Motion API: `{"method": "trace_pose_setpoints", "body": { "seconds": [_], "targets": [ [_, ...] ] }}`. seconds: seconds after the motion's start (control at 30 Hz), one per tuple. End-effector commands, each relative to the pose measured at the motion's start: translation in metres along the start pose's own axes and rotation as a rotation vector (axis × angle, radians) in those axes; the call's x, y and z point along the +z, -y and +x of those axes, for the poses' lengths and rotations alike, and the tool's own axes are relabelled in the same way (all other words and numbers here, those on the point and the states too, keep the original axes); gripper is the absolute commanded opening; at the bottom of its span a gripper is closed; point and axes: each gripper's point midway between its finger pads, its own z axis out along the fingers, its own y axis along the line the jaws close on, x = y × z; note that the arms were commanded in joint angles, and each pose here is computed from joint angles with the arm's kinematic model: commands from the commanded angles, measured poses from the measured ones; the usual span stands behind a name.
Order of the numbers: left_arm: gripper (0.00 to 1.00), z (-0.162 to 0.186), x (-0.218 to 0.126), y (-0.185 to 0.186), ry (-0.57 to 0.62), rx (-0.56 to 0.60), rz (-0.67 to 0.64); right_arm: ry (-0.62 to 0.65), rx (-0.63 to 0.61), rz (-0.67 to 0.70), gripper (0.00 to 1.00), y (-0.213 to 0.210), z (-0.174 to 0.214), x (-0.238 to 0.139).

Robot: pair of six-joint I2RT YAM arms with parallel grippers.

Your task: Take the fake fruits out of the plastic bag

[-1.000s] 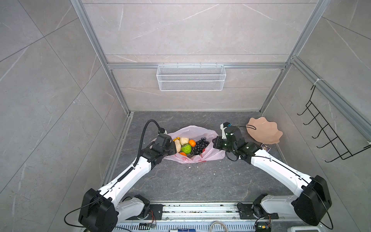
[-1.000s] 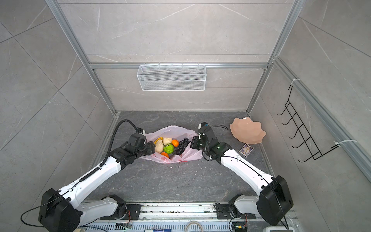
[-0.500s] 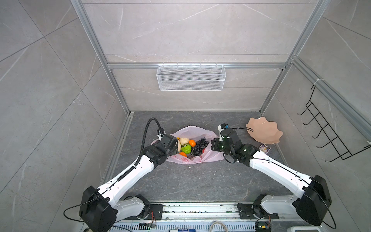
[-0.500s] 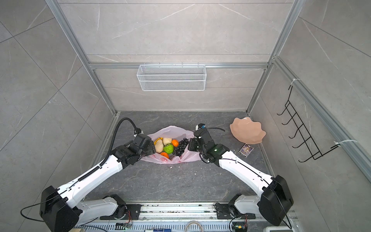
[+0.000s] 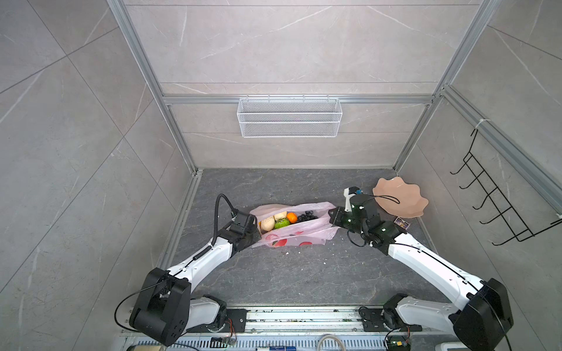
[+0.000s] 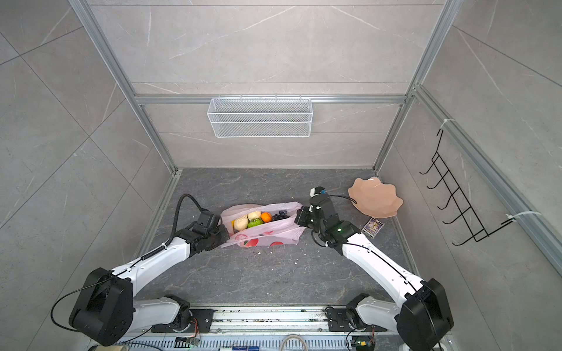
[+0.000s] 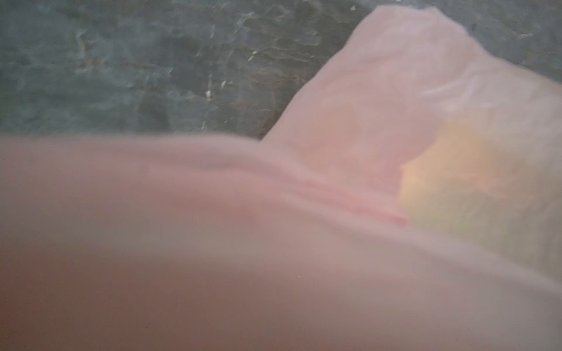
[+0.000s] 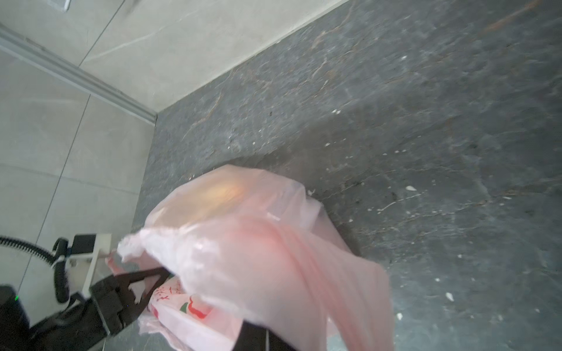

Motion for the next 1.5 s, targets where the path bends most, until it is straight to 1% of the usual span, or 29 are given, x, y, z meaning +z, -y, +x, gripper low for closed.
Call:
{"method": "trace_pose_setpoints", "body": {
  "seconds": [0.0,0.13,0.2,0.27,0.33,0.4,0.47,0.53,0.63,0.73,0.83,0.93,1.0,1.07,1.17,1.3,1.37,1.47],
  "targets": [
    [0.00,-0.018,-0.016,0.017,0.089,0.030,0.181,0.032,0.085,-0.124,0.00,-0.008,-0.019,-0.005],
    [0.00,-0.028,-0.032,0.002,0.163,-0.068,0.317,0.040,0.158,-0.179,0.00,-0.004,-0.029,0.001],
    [0.00,-0.032,-0.040,0.005,0.191,-0.072,0.365,0.031,0.209,-0.198,0.00,0.001,-0.031,0.007],
    [0.00,-0.033,-0.048,0.019,0.190,-0.039,0.436,0.029,0.246,-0.185,0.00,0.009,-0.030,0.015],
    [0.00,-0.032,-0.051,0.035,0.167,0.009,0.481,0.024,0.233,-0.152,0.00,0.014,-0.028,0.020],
    [0.00,-0.024,-0.051,0.053,0.135,0.109,0.467,0.003,0.199,-0.152,0.00,0.005,-0.023,0.025],
    [0.00,-0.011,-0.053,0.077,0.114,0.240,0.441,-0.021,0.142,-0.153,0.00,-0.008,-0.014,0.030],
    [0.00,-0.001,-0.055,0.095,0.096,0.303,0.466,-0.041,0.103,-0.154,0.00,-0.017,-0.007,0.033],
    [0.00,0.004,-0.054,0.107,0.087,0.313,0.530,-0.064,0.069,-0.162,0.00,-0.021,-0.002,0.036],
    [0.00,0.008,-0.051,0.103,0.080,0.322,0.515,-0.073,0.035,-0.090,0.00,-0.010,-0.001,0.033],
    [0.00,0.011,-0.054,0.096,0.093,0.340,0.504,-0.048,-0.019,0.035,0.09,0.007,-0.009,0.022],
    [0.00,0.012,-0.055,0.081,0.124,0.345,0.464,-0.014,-0.056,0.119,0.15,0.016,-0.019,0.009],
    [0.00,0.013,-0.054,0.076,0.138,0.343,0.457,-0.019,-0.070,0.141,0.26,0.018,-0.021,0.006],
    [0.00,0.016,-0.052,0.074,0.131,0.340,0.457,-0.027,-0.068,0.148,0.42,0.017,-0.021,0.002],
    [0.00,0.018,-0.052,0.074,0.122,0.343,0.462,-0.014,-0.095,0.179,0.57,0.009,-0.018,-0.013],
    [0.00,0.017,-0.055,0.074,0.135,0.357,0.461,0.020,-0.120,0.289,0.66,-0.003,-0.006,-0.034],
    [0.00,0.017,-0.056,0.073,0.140,0.368,0.461,0.028,-0.118,0.326,0.68,-0.013,0.010,-0.034],
    [0.00,0.018,-0.056,0.073,0.140,0.371,0.463,0.064,-0.117,0.388,0.70,-0.024,0.022,-0.028]
  ]
}}
